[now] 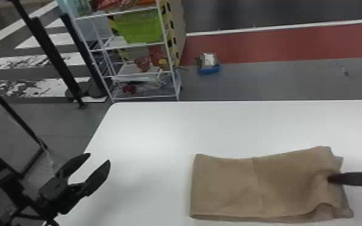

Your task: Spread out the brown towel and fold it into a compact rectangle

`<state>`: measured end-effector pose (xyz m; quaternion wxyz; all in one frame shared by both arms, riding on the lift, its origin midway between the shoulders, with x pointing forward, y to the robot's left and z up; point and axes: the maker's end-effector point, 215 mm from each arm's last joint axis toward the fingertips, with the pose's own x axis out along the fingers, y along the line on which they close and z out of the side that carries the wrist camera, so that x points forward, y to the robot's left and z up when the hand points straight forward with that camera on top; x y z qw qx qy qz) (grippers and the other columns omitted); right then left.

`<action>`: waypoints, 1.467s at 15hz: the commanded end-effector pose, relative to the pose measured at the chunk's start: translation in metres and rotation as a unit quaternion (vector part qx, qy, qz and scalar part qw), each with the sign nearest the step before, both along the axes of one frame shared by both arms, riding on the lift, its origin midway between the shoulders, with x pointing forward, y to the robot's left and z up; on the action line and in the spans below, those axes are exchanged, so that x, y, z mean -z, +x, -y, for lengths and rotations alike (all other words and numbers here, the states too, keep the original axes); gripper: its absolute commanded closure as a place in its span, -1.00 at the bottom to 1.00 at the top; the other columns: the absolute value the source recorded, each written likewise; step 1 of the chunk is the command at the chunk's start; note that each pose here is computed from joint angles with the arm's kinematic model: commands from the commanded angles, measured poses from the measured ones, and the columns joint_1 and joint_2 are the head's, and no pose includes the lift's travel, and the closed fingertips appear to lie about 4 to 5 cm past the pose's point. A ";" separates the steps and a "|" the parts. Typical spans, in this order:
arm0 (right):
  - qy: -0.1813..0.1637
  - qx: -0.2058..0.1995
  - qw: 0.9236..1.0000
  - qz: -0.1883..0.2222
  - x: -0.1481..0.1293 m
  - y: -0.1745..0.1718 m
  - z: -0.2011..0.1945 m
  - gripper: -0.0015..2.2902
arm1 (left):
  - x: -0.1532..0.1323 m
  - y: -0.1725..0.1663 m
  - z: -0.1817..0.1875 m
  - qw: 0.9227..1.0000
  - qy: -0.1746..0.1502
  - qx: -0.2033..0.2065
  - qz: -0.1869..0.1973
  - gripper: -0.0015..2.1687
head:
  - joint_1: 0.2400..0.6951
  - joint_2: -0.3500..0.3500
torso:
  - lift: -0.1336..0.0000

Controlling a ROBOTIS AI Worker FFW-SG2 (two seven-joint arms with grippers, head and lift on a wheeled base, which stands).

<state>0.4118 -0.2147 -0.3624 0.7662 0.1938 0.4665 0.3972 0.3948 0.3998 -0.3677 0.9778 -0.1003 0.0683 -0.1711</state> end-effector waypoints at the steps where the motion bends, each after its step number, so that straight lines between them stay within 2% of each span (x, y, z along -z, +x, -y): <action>1: 0.011 -0.024 1.000 0.005 -0.006 0.010 -0.034 0.08 | 0.000 -0.001 0.001 1.000 -0.001 0.000 -0.002 -0.95 | 1.00 0.73 | -0.85; 7: 0.016 -0.102 0.995 0.018 -0.012 0.011 -0.126 0.08 | -0.002 -0.004 -0.001 1.000 0.002 -0.001 -0.003 -0.95 | 1.00 1.00 | -0.85; 9: 0.015 -0.117 0.993 0.021 -0.013 0.013 -0.148 0.08 | -0.003 -0.005 -0.003 1.000 0.003 -0.003 -0.003 -0.95 | 1.00 1.00 | -0.85; 17: -0.022 -0.165 0.985 -0.032 0.035 -0.006 -0.206 0.08 | 0.001 -0.006 -0.005 1.000 0.002 -0.006 -0.006 -0.95 | 1.00 1.00 | -0.85; 18: -0.025 -0.168 0.985 -0.037 0.039 -0.008 -0.211 0.00 | 0.001 -0.006 -0.005 1.000 0.002 -0.006 -0.006 -0.95 | 1.00 1.00 | -0.85; 20: -0.021 -0.170 0.984 -0.040 0.041 -0.012 -0.216 -0.91 | 0.001 -0.006 -0.005 1.000 0.002 -0.006 -0.006 -0.95 | 1.00 1.00 | -0.85; 22: 0.004 -0.162 0.986 -0.049 0.039 -0.016 -0.219 -0.96 | 0.002 -0.007 -0.005 1.000 0.001 -0.006 -0.005 -0.95 | 1.00 1.00 | -0.85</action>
